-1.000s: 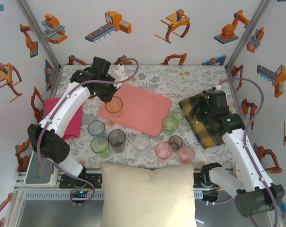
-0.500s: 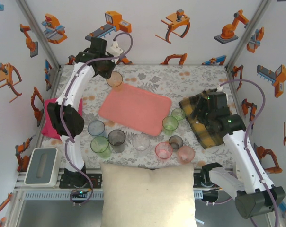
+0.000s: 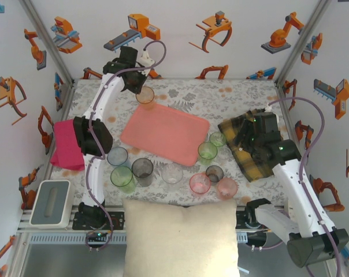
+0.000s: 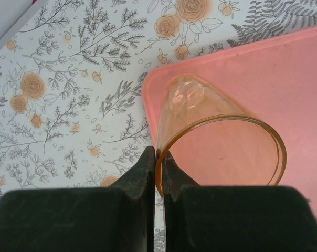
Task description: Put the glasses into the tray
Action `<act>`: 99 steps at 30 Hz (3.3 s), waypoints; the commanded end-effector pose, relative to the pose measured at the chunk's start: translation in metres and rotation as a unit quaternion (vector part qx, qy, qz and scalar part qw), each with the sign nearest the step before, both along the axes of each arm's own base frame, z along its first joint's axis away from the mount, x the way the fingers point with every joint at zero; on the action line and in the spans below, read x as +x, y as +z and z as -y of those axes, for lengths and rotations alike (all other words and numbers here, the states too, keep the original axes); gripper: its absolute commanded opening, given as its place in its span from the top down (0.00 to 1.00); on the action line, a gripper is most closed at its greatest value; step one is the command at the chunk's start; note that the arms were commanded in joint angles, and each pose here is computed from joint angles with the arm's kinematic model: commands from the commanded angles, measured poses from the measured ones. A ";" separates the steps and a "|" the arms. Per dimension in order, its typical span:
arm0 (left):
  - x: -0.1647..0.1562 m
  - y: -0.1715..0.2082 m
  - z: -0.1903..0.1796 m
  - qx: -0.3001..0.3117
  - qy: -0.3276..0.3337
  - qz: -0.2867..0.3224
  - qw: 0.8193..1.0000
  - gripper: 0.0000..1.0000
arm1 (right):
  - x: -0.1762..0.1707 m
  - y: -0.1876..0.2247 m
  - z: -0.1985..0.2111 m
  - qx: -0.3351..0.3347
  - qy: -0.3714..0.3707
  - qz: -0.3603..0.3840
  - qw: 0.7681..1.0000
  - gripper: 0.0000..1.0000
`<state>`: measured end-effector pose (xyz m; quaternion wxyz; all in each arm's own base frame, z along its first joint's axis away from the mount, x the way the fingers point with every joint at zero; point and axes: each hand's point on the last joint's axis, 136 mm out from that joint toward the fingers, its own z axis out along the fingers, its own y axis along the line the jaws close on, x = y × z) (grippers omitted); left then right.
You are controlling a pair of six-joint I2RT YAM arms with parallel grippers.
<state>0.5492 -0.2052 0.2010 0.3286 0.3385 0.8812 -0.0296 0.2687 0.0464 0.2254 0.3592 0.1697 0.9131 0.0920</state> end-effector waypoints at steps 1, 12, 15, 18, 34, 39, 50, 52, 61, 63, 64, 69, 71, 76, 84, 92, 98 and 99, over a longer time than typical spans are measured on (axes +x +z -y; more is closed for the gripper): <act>0.003 0.008 -0.002 -0.021 0.010 -0.003 1.000 0.98 | 0.002 0.012 0.001 -0.004 -0.007 0.012 1.000 0.33; 0.008 -0.013 -0.008 -0.017 0.017 -0.022 0.999 0.97 | 0.003 0.008 -0.001 -0.003 -0.005 0.009 1.000 0.33; 0.008 -0.017 -0.007 -0.018 0.015 -0.027 0.999 0.96 | 0.002 0.008 0.000 -0.002 -0.006 0.009 1.000 0.33; 0.010 -0.020 -0.006 -0.017 0.016 -0.030 0.999 0.96 | 0.001 0.008 0.000 -0.002 -0.006 0.009 1.000 0.33; 0.015 -0.020 -0.008 -0.013 0.016 -0.024 1.000 0.80 | -0.003 0.010 0.000 -0.001 -0.008 0.011 1.000 0.33; 0.016 -0.020 -0.008 -0.011 0.016 -0.022 1.000 0.75 | -0.004 0.010 0.000 -0.001 -0.009 0.011 1.000 0.33; 0.018 -0.019 -0.012 -0.001 0.018 -0.017 1.000 0.63 | -0.004 0.011 0.000 0.001 -0.009 0.013 1.000 0.33; 0.018 -0.016 -0.014 0.004 0.016 -0.014 1.000 0.61 | -0.004 0.012 0.000 0.001 -0.009 0.013 1.000 0.33; 0.013 -0.006 -0.019 0.005 0.019 -0.012 1.000 0.48 | -0.004 0.013 -0.002 0.005 -0.006 0.017 1.000 0.33; 0.011 -0.002 -0.020 0.005 0.020 -0.011 1.000 0.43 | -0.004 0.013 -0.003 0.005 -0.006 0.018 1.000 0.33; 0.010 0.001 -0.021 0.004 0.021 -0.010 1.000 0.40 | -0.004 0.013 -0.003 0.005 -0.005 0.018 1.000 0.33; 0.004 0.016 -0.026 0.009 0.028 -0.002 1.000 0.20 | -0.006 0.015 -0.003 0.005 -0.003 0.022 1.000 0.33; -0.001 0.026 -0.027 0.006 0.029 0.001 1.000 0.17 | -0.007 0.015 -0.002 0.005 -0.003 0.022 1.000 0.33; -0.022 0.065 -0.030 -0.012 0.030 0.012 0.999 0.12 | -0.008 0.013 -0.002 0.005 -0.002 0.024 1.000 0.33; -0.066 0.108 -0.037 -0.029 0.020 0.012 0.999 0.11 | -0.006 0.006 -0.004 0.006 0.001 0.023 1.000 0.33; -0.095 0.125 -0.036 -0.055 0.012 0.000 0.998 0.10 | -0.004 0.003 -0.005 0.007 0.003 0.022 1.000 0.33; -0.122 0.128 -0.037 -0.064 -0.003 -0.024 0.998 0.10 | -0.005 0.001 -0.004 0.005 0.002 0.019 1.000 0.33; -0.128 0.127 -0.037 -0.064 -0.008 -0.029 0.997 0.10 | -0.005 0.000 -0.004 0.004 0.002 0.018 1.000 0.33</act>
